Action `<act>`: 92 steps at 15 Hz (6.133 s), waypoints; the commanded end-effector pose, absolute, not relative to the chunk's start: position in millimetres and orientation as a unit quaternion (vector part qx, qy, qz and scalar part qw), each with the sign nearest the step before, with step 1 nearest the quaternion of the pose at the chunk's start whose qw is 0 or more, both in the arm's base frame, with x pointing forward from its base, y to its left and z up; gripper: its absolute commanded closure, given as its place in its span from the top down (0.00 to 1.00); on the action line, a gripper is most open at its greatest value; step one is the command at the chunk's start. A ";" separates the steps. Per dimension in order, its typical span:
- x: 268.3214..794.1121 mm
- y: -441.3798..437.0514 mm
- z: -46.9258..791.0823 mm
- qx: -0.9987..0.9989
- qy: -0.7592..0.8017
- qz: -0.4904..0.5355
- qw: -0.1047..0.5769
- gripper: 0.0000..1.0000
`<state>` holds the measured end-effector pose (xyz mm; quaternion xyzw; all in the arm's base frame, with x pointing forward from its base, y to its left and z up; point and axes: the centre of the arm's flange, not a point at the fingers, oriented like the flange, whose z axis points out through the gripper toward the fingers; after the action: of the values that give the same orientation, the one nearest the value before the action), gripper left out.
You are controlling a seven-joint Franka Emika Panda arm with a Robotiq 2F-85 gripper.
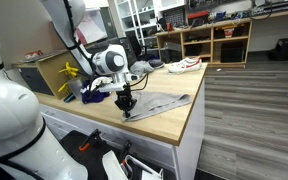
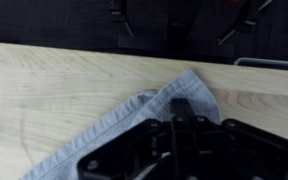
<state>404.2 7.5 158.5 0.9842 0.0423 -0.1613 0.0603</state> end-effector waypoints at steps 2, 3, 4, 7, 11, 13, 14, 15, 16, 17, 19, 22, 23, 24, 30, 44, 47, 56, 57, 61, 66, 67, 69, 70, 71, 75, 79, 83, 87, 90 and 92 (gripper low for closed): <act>399.6 18.5 203.1 0.987 0.056 -0.126 0.079 0.40; 406.3 20.0 214.4 0.988 0.060 -0.114 0.080 0.47; 411.1 21.9 225.7 0.989 0.065 -0.102 0.084 0.55; 416.0 30.4 252.4 0.991 0.071 -0.083 0.082 0.78; 406.8 42.7 270.8 0.990 0.062 -0.098 0.078 1.00; 402.6 45.9 273.7 0.989 0.055 -0.114 0.077 1.00; 400.5 47.0 273.3 0.988 0.052 -0.124 0.077 1.00; 398.1 47.7 272.4 0.987 0.048 -0.133 0.078 1.00; 395.7 47.9 270.0 0.986 0.045 -0.141 0.077 1.00; 394.2 47.7 266.7 0.985 0.044 -0.146 0.076 1.00; 392.5 46.8 258.7 0.985 0.043 -0.149 0.075 1.00; 386.9 46.7 241.9 0.984 0.047 -0.154 0.078 1.00; 384.3 46.9 232.8 0.983 0.050 -0.156 0.080 1.00; 382.1 47.0 225.6 0.983 0.051 -0.160 0.079 1.00; 374.4 39.9 185.3 0.980 0.044 -0.176 0.087 1.00; 377.1 20.0 159.0 0.980 0.034 -0.168 0.102 0.49; 377.5 20.3 159.6 0.981 0.035 -0.164 0.101 0.27; 381.8 22.0 165.5 0.982 0.036 -0.156 0.097 0.00; 382.3 22.8 166.1 0.982 0.037 -0.155 0.096 0.00; 384.9 25.5 171.7 0.984 0.035 -0.152 0.091 0.00; 392.6 29.7 181.7 0.986 0.028 -0.143 0.083 0.00; 394.8 30.5 185.5 0.987 0.024 -0.140 0.081 0.00; 401.2 31.3 195.1 0.988 0.016 -0.131 0.075 0.00; 405.6 31.4 200.2 0.989 0.011 -0.125 0.074 0.00; 410.5 31.3 205.2 0.990 0.007 -0.117 0.072 0.00; 439.0 24.2 228.6 0.994 -0.009 -0.078 0.073 0.00; 476.6 16.3 253.9 0.996 -0.018 -0.035 0.078 0.00; 522.5 13.1 277.9 0.996 -0.021 0.008 0.082 0.00; 567.7 13.1 296.1 0.995 -0.021 0.042 0.083 0.00; 601.5 13.4 301.1 0.994 -0.022 0.060 0.088 0.00; 622.8 14.1 301.1 0.993 -0.023 0.068 0.092 0.00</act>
<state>581.4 12.3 302.5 0.9952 -0.0149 0.0529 0.0811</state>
